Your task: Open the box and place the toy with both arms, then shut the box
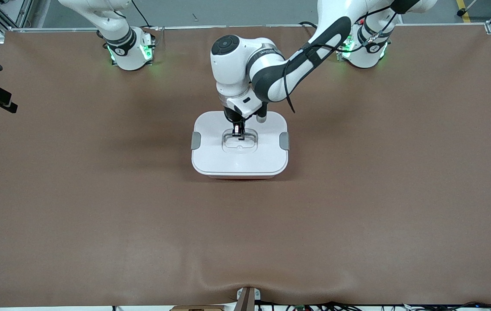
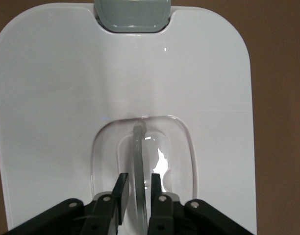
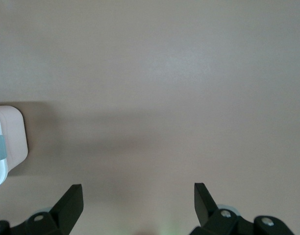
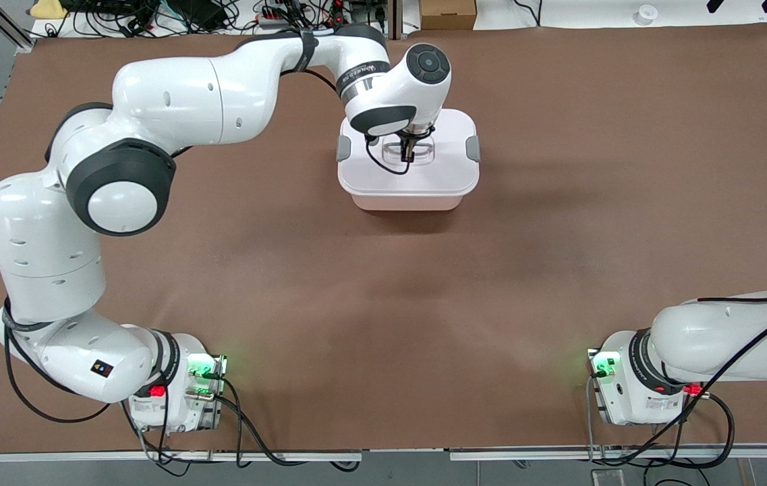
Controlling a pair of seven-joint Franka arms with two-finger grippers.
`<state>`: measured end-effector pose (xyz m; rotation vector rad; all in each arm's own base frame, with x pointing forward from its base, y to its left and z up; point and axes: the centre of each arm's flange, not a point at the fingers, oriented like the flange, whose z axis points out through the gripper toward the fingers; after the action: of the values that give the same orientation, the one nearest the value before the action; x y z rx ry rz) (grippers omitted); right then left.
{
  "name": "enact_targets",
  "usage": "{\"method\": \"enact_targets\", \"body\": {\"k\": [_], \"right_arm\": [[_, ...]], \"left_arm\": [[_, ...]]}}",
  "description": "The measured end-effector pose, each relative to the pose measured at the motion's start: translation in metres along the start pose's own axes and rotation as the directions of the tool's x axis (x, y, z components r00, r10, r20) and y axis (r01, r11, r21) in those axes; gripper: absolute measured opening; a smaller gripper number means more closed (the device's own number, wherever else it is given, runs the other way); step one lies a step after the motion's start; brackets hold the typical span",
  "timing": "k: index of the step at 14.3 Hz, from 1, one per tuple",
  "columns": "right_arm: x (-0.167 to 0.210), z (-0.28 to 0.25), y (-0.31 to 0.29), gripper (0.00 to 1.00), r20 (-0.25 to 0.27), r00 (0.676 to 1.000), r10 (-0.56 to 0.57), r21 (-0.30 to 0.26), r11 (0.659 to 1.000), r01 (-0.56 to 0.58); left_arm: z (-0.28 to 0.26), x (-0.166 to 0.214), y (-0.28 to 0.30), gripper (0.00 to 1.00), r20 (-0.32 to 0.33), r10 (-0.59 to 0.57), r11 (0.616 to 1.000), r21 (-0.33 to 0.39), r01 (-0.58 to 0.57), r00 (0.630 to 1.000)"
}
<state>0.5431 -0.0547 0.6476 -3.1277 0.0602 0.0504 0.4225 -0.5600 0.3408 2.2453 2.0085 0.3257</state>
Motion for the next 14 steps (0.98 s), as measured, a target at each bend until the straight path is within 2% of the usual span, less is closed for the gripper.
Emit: {"method": "enact_targets", "body": {"k": [3, 6, 7, 11, 14], "right_arm": [[0.003, -0.002, -0.003, 1.00, -0.025, 1.000, -0.001, -0.002, 1.000, 0.001], [0.004, -0.002, -0.009, 1.00, -0.029, 1.000, 0.003, -0.002, 1.000, -0.003], [0.004, -0.002, -0.010, 1.00, -0.028, 1.000, 0.004, -0.002, 1.000, -0.004], [0.003, -0.002, -0.012, 1.00, -0.025, 1.000, 0.001, -0.002, 1.000, -0.001], [0.003, -0.002, -0.014, 1.00, -0.022, 1.000, -0.003, -0.002, 1.000, 0.003]], "left_arm": [[-0.025, 0.023, 0.022, 0.64, -0.017, 0.011, 1.000, -0.003, -0.011, 1.000], [-0.079, 0.071, 0.060, 0.93, 0.017, 0.068, 0.997, 0.034, -0.069, 0.998], [-0.097, 0.091, 0.071, 1.00, 0.027, 0.104, 0.993, 0.047, -0.105, 0.994], [-0.143, 0.169, 0.102, 1.00, 0.063, 0.240, 0.965, 0.090, -0.245, 0.969], [-0.157, 0.234, 0.124, 1.00, 0.085, 0.342, 0.929, 0.122, -0.351, 0.936]]}}
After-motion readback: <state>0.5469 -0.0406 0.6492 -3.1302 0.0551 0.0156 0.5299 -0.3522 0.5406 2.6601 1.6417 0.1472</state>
